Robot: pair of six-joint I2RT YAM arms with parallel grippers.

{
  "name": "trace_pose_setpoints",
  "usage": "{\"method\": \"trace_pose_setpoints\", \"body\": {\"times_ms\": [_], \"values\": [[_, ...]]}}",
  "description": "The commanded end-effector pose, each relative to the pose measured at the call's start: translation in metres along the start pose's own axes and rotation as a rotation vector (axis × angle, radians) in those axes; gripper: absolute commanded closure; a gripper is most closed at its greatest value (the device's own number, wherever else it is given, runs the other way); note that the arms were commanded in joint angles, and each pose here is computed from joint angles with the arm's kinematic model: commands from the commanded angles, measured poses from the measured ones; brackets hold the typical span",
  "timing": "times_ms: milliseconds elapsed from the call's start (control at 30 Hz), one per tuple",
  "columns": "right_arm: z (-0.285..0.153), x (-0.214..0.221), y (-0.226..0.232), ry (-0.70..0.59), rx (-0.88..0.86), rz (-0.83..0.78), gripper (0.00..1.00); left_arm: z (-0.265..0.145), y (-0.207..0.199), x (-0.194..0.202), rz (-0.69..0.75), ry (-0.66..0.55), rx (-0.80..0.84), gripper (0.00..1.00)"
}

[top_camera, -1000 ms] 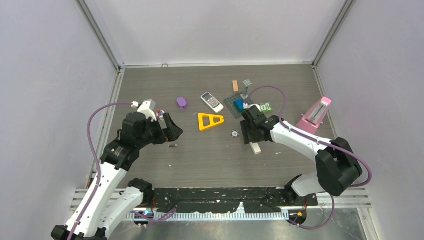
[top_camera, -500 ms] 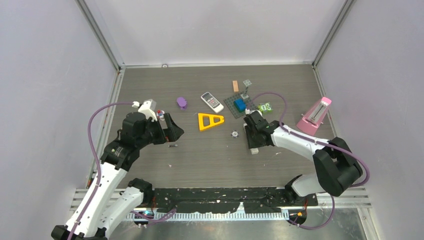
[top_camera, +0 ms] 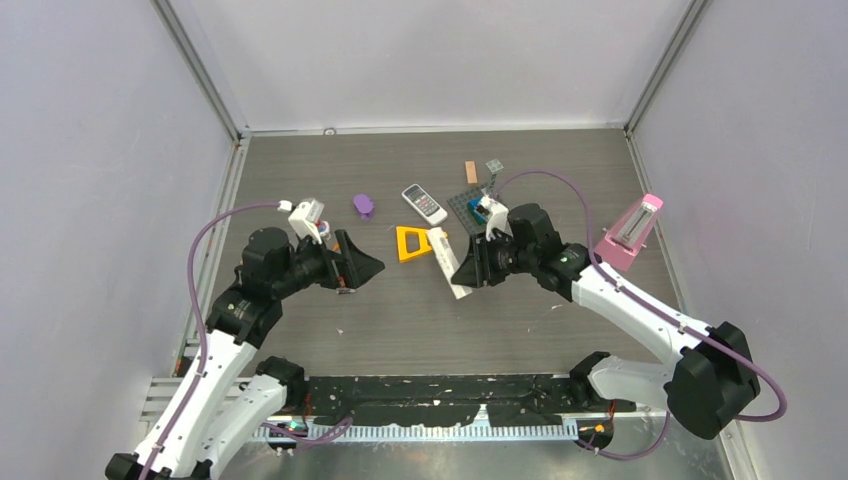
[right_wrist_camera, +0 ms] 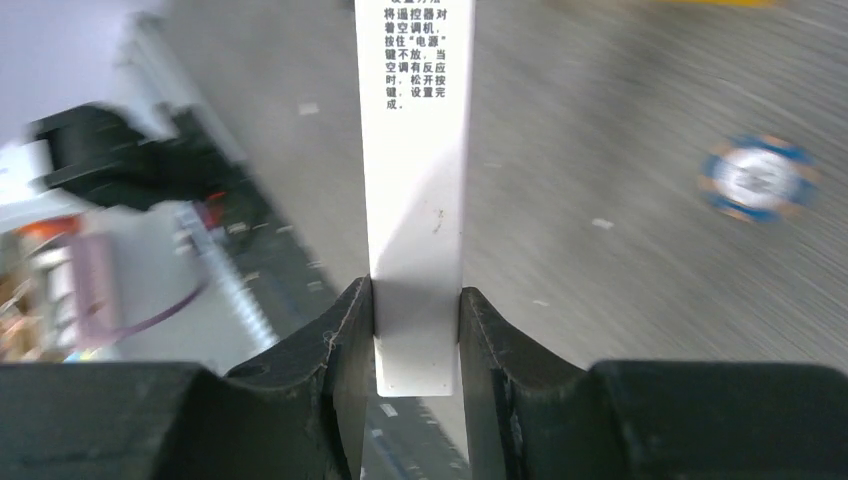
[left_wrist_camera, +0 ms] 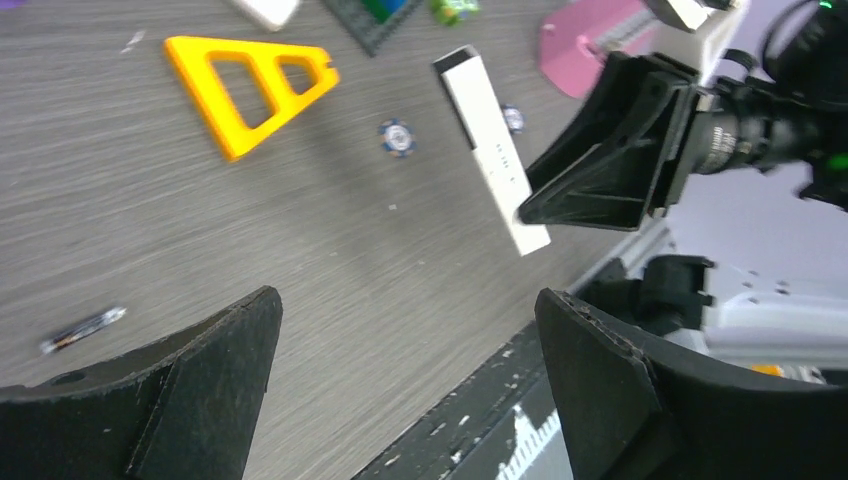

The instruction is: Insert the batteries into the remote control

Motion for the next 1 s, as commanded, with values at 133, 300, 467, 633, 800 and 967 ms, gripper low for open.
{"method": "trace_pose_setpoints", "body": {"times_ms": [133, 300, 467, 633, 800, 967], "values": [[-0.032, -0.02, 0.091, 0.028, -0.672, -0.049, 0.95, -0.006, -0.043, -0.028, 0.042, -0.17, 0.381, 0.0], [-0.042, -0.023, 0.115, 0.028, -0.812, -0.078, 0.94, -0.003, -0.049, -0.032, 0.005, -0.199, 0.466, 0.01], [-0.046, -0.023, 0.127, 0.017, -0.762, -0.151, 0.94, -0.005, -0.059, -0.035, 0.001, -0.224, 0.584, 0.09], [-0.041, -0.012, 0.136, 0.013, -0.609, -0.375, 0.94, -0.006, -0.063, -0.038, 0.073, -0.211, 0.632, 0.14], [-0.043, -0.011, 0.136, 0.036, -0.511, -0.507, 0.94, -0.012, -0.063, -0.028, 0.237, -0.096, 0.684, 0.24], [-0.054, -0.01, 0.136, 0.065, -0.496, -0.578, 0.93, -0.029, -0.074, -0.024, 0.339, -0.041, 0.828, 0.32]]}}
Point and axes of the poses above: each gripper's point midway between its finger pads, its own z axis out along the fingers, its own y axis along the line the jaws close on, x = y × z, the point moved 7 cm from there along -z, back along the fingers, and after that the axes turned 10 degrees about z, right-handed, at the moved point
